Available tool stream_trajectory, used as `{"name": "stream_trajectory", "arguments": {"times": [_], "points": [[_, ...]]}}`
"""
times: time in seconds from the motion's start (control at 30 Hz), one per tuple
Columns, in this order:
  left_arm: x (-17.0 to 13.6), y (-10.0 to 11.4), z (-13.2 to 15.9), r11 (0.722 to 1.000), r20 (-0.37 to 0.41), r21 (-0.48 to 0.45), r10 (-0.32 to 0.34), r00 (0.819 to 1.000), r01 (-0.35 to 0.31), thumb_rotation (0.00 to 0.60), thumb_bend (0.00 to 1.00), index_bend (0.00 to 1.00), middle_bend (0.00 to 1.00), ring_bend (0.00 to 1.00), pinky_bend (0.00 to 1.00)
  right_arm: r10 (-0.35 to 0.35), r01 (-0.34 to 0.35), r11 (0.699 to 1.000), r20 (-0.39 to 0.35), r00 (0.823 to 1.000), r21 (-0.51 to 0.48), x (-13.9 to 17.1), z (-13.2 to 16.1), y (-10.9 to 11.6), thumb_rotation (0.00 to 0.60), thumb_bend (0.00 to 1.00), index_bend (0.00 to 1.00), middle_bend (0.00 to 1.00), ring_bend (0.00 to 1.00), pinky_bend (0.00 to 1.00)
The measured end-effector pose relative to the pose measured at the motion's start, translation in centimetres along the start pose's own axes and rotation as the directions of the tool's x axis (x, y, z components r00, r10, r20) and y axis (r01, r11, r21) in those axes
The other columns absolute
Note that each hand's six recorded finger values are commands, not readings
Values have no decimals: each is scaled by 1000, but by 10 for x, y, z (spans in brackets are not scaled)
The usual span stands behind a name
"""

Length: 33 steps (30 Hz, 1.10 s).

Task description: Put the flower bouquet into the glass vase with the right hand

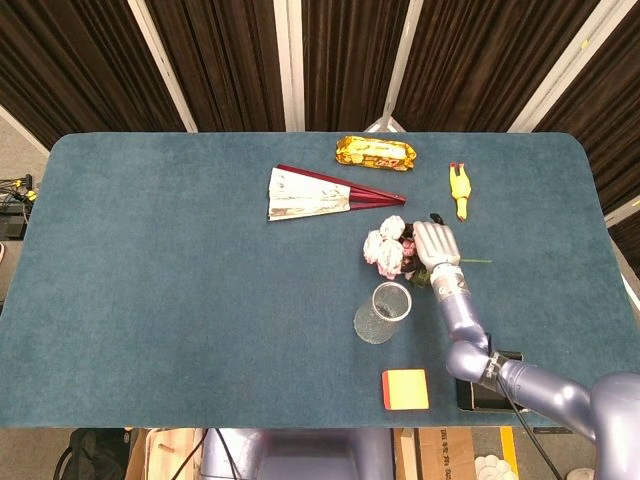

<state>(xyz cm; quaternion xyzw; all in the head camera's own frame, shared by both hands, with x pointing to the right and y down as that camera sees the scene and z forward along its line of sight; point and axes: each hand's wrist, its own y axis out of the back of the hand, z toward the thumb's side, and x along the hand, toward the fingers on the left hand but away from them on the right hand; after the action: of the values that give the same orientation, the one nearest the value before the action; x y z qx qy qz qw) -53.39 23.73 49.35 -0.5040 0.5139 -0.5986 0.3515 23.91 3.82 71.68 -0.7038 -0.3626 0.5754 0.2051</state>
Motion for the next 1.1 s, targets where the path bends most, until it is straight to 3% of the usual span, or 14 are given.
{"name": "stream_trajectory", "arguments": {"times": [0.3, 0.5, 0.7, 0.93, 1.1], "points": [[-1, 1, -1, 1000, 4, -16, -3, 1000, 3, 600, 244, 31, 0, 0, 19, 21, -33, 984, -67, 998, -177, 18, 15, 38, 600, 251, 553, 465, 486, 87], [-1, 2, -3, 1000, 8, -25, -4, 1000, 4, 600, 244, 31, 0, 0, 19, -36, -7, 934, -112, 993, -358, 29, 28, 82, 600, 251, 556, 465, 489, 87], [-2, 4, -4, 999, 8, -37, 1, 1000, 0, 600, 244, 32, 0, 0, 19, -135, 30, 832, -149, 980, -554, 46, 37, 135, 600, 252, 576, 470, 491, 100], [-3, 6, -5, 999, 11, -48, 1, 1000, 0, 600, 244, 32, 0, 0, 19, -125, -66, 632, -186, 974, -772, 83, 49, 178, 600, 251, 584, 477, 491, 100], [-3, 7, -6, 998, 12, -57, 3, 1000, -2, 600, 244, 32, 0, 0, 19, -123, -109, 571, -216, 969, -814, 112, 62, 196, 600, 251, 583, 477, 491, 100]]}}
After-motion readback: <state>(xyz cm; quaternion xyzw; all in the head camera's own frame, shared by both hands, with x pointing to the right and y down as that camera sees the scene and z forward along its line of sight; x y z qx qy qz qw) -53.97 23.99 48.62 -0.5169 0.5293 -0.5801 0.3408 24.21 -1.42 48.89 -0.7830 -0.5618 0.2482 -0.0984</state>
